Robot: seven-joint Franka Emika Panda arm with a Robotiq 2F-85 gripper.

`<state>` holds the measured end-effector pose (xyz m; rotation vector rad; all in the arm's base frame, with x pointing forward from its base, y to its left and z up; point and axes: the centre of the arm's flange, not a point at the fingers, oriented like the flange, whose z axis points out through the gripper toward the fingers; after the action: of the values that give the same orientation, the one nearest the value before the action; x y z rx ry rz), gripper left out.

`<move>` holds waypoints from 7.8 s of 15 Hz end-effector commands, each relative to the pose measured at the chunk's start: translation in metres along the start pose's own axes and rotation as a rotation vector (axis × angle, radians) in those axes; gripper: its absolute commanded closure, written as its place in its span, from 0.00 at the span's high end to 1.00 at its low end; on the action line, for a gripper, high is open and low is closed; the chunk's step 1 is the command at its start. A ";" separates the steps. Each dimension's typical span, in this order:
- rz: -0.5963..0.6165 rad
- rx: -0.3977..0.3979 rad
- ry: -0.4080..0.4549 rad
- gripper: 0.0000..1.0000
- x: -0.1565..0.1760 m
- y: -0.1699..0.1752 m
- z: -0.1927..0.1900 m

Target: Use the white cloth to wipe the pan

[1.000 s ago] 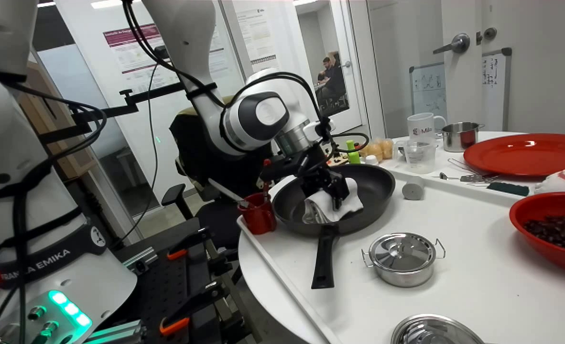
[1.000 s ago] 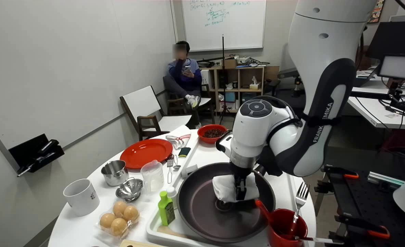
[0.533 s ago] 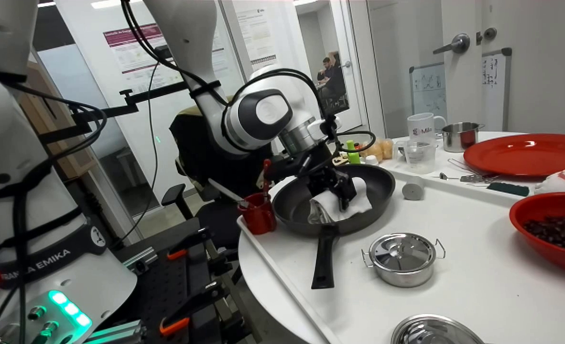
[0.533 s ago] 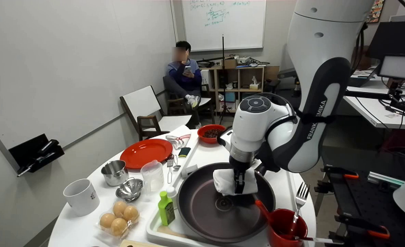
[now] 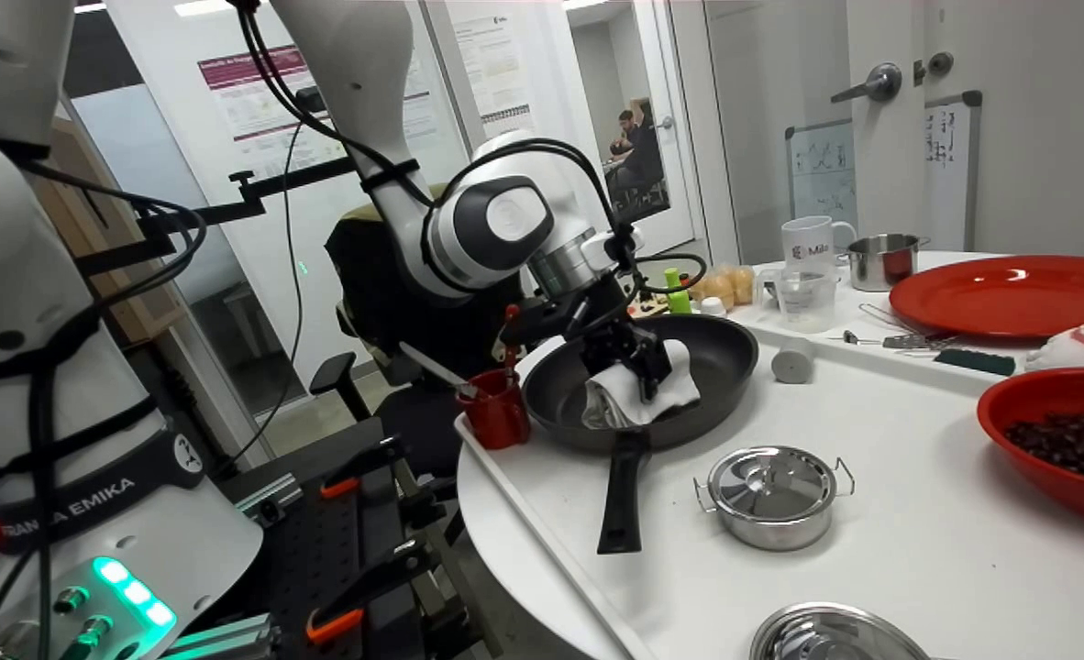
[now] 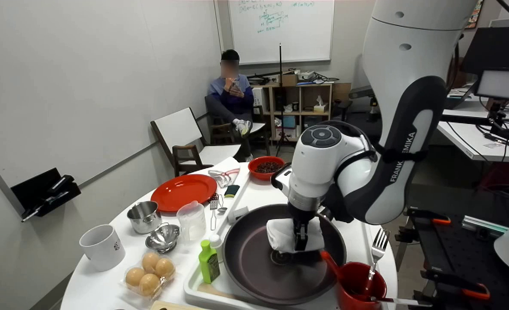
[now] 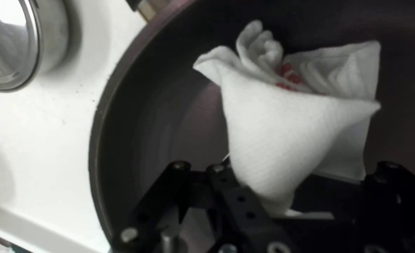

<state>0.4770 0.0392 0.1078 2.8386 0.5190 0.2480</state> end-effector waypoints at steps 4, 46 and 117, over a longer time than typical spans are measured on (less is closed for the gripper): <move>-0.108 0.007 0.025 0.06 0.013 -0.050 0.000; 0.132 -0.080 0.005 0.06 0.055 0.057 0.025; 0.513 -0.227 0.108 0.06 0.059 0.176 0.008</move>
<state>0.5691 -0.1003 0.1615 2.7122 -0.1575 0.5080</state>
